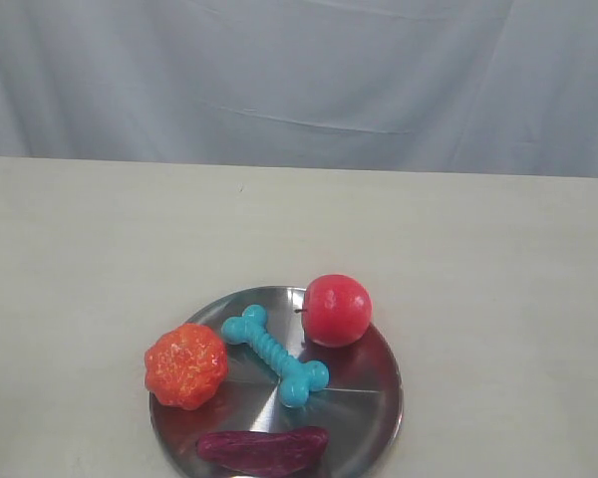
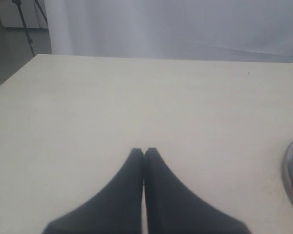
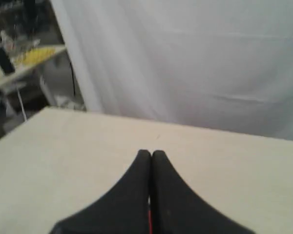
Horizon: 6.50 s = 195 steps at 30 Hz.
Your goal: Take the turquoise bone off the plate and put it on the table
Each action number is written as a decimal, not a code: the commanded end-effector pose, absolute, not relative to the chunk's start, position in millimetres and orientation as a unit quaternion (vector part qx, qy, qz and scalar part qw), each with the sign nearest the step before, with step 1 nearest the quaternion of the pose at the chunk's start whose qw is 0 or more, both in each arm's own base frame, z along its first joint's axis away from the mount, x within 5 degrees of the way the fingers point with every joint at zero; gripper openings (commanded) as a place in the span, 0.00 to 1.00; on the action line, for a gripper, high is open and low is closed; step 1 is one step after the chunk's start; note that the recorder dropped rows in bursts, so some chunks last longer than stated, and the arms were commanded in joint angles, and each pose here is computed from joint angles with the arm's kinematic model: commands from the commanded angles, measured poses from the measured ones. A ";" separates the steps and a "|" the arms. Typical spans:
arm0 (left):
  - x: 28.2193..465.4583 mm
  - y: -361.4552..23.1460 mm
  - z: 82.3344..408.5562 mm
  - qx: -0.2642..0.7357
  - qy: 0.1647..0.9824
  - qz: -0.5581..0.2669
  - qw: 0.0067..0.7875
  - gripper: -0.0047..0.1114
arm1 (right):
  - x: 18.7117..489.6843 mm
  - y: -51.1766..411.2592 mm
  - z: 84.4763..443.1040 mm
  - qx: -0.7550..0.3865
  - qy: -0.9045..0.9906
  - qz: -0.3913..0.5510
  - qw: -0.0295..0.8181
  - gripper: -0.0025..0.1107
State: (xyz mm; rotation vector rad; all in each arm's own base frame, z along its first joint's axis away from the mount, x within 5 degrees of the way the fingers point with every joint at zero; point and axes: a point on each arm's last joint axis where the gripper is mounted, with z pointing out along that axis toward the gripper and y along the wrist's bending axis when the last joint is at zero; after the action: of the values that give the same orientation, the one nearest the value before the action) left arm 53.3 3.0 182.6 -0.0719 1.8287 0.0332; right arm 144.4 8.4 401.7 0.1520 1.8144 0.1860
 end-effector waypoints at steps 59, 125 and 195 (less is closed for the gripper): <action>53.4 3.2 182.3 -0.035 0.790 0.014 0.611 0.04 | 433.6 147.6 184.9 -0.246 0.964 0.022 0.094 0.44; 53.4 3.2 182.3 -0.035 0.790 0.014 0.611 0.04 | 411.7 134.5 268.9 -0.198 0.967 0.018 0.161 0.02; 53.4 3.2 182.3 -0.035 0.790 0.014 0.611 0.04 | 428.6 -39.7 153.2 -0.011 0.991 -0.043 0.129 0.02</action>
State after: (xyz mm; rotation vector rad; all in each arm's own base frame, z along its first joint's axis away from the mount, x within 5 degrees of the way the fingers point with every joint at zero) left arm 53.3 3.0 182.6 -0.0719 1.8287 0.0332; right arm 426.3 -36.0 150.2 -0.0366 2.9046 -0.1087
